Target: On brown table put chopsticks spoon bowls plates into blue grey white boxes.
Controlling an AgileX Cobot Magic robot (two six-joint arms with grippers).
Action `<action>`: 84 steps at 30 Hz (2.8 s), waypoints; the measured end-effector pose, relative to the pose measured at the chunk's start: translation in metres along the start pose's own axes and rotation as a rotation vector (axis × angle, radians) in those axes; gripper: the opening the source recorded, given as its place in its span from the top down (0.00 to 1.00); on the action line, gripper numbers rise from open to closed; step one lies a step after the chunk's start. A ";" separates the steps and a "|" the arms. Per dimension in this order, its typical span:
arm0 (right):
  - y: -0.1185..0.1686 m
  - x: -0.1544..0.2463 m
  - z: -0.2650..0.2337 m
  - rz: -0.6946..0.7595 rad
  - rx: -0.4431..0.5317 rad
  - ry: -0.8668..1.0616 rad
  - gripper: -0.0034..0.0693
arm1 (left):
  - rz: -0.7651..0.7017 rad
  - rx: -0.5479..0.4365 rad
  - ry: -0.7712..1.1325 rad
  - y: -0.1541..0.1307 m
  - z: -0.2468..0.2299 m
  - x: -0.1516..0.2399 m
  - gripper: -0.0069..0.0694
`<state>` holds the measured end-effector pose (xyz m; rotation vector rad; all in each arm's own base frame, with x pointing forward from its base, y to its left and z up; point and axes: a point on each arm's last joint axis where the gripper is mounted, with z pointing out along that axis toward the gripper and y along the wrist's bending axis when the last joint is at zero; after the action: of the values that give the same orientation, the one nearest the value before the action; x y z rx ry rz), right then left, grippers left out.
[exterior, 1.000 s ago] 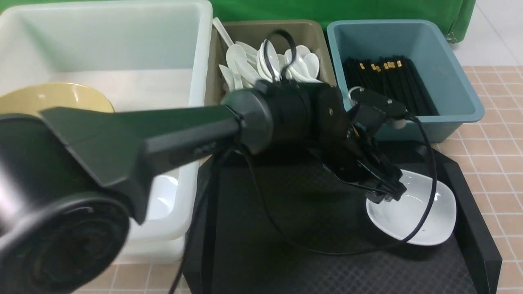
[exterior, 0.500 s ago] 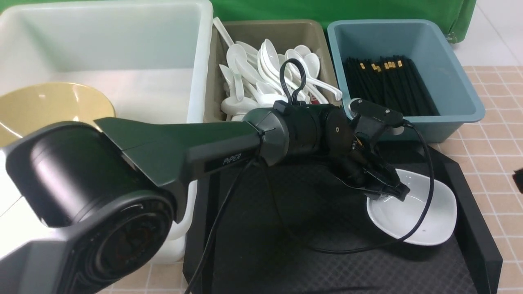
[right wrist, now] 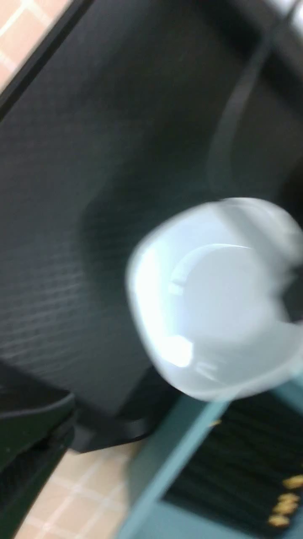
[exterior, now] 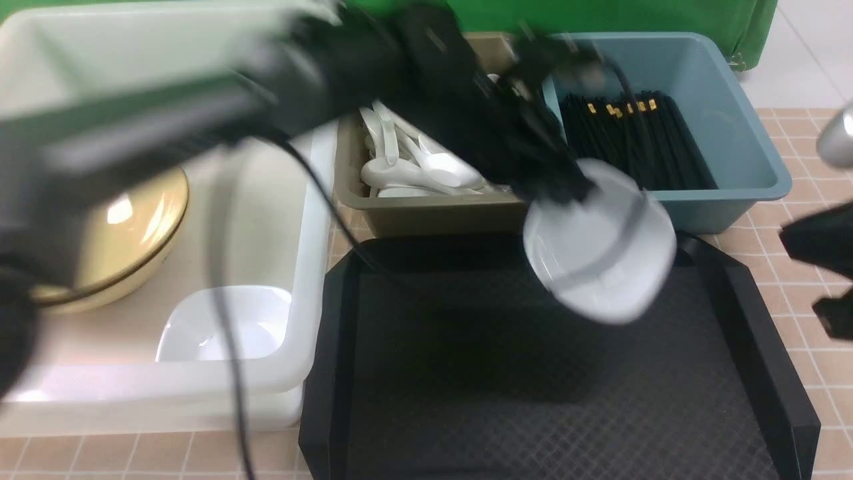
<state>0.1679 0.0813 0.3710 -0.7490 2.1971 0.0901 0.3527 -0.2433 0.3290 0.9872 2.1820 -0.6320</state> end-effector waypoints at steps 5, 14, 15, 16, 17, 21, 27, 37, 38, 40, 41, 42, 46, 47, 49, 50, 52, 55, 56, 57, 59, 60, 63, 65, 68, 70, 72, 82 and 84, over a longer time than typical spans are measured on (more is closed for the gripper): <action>0.008 -0.036 0.007 -0.069 -0.127 -0.063 0.90 | -0.072 -0.122 -0.045 0.032 -0.107 0.000 0.90; 0.085 -0.094 0.054 -0.328 -0.382 -0.068 0.90 | -0.392 -0.340 0.089 0.085 -0.184 0.105 0.90; 0.091 -0.098 0.058 -0.343 -0.394 -0.064 0.90 | -0.431 -0.359 0.097 0.088 -0.185 0.121 0.90; 0.095 -0.100 0.062 -0.354 -0.402 -0.061 0.90 | -0.453 -0.372 0.100 0.089 -0.184 0.130 0.90; 0.097 -0.102 0.065 -0.366 -0.406 -0.059 0.90 | -0.482 -0.392 0.099 0.090 -0.184 0.142 0.90; 0.097 -0.104 0.068 -0.397 -0.384 -0.054 0.90 | -0.520 -0.436 0.100 0.090 -0.178 0.167 0.90; 0.094 -0.105 0.068 -0.423 -0.354 -0.055 0.90 | -0.536 -0.408 0.198 0.091 -0.155 0.199 0.90; 0.093 -0.106 0.069 -0.428 -0.344 -0.063 0.90 | -0.518 -0.378 0.258 0.110 -0.132 0.213 0.90; 0.093 -0.106 0.069 -0.429 -0.344 -0.063 0.90 | -0.525 -0.372 0.263 0.112 -0.129 0.214 0.90; 0.093 -0.106 0.069 -0.430 -0.343 -0.062 0.90 | -0.527 -0.358 0.282 0.117 -0.121 0.219 0.88; 0.093 -0.106 0.069 -0.431 -0.342 -0.062 0.90 | -0.529 -0.353 0.287 0.119 -0.119 0.220 0.87; 0.093 -0.106 0.069 -0.431 -0.342 -0.062 0.90 | -0.528 -0.352 0.290 0.120 -0.117 0.221 0.85; 0.093 -0.106 0.069 -0.431 -0.341 -0.062 0.89 | -0.495 -0.352 0.296 0.123 -0.114 0.223 0.70; 0.093 -0.106 0.069 -0.432 -0.340 -0.062 0.89 | -0.485 -0.352 0.294 0.123 -0.114 0.222 0.65; 0.093 -0.106 0.069 -0.432 -0.341 -0.061 0.89 | -0.472 -0.351 0.293 0.124 -0.116 0.220 0.55; 0.093 -0.106 0.069 -0.432 -0.341 -0.061 0.89 | -0.467 -0.349 0.290 0.123 -0.117 0.218 0.51; 0.093 -0.106 0.069 -0.432 -0.341 -0.061 0.89 | -0.450 -0.344 0.281 0.121 -0.124 0.210 0.41; 0.093 -0.106 0.069 -0.432 -0.341 -0.059 0.89 | -0.412 -0.342 0.249 0.115 -0.141 0.191 0.33; 0.092 -0.105 0.069 -0.432 -0.341 -0.056 0.89 | -0.406 -0.340 0.238 0.111 -0.148 0.184 0.32; 0.092 -0.105 0.069 -0.432 -0.341 -0.051 0.89 | -0.404 -0.339 0.228 0.107 -0.155 0.177 0.32; 0.090 -0.104 0.068 -0.429 -0.340 -0.043 0.89 | -0.406 -0.340 0.215 0.098 -0.168 0.168 0.33; 0.087 -0.104 0.065 -0.421 -0.336 -0.039 0.89 | -0.408 -0.349 0.206 0.090 -0.179 0.162 0.37; 0.079 -0.102 0.057 -0.387 -0.322 -0.028 0.89 | -0.426 -0.397 0.199 0.072 -0.201 0.156 0.49; 0.072 -0.101 0.046 -0.361 -0.307 -0.031 0.89 | -0.427 -0.459 0.189 0.054 -0.220 0.155 0.62; 0.060 -0.099 0.025 -0.311 -0.280 -0.065 0.89 | -0.405 -0.558 0.135 0.024 -0.247 0.159 0.82; 0.057 -0.095 0.013 -0.287 -0.272 -0.090 0.89 | -0.379 -0.608 0.087 0.005 -0.257 0.167 0.89; 0.055 -0.084 0.003 -0.263 -0.269 -0.104 0.89 | -0.347 -0.665 0.013 -0.016 -0.261 0.184 0.91; 0.050 -0.011 -0.023 -0.176 -0.230 -0.331 0.88 | -0.244 -0.812 -0.210 -0.067 -0.238 0.268 0.91; 0.048 0.007 -0.033 -0.152 -0.211 -0.438 0.88 | -0.228 -0.834 -0.246 -0.074 -0.230 0.286 0.91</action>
<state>0.1162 0.1077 0.3797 -0.9144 1.7254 0.3779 0.0675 -0.0041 0.2874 0.2093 2.0391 0.0903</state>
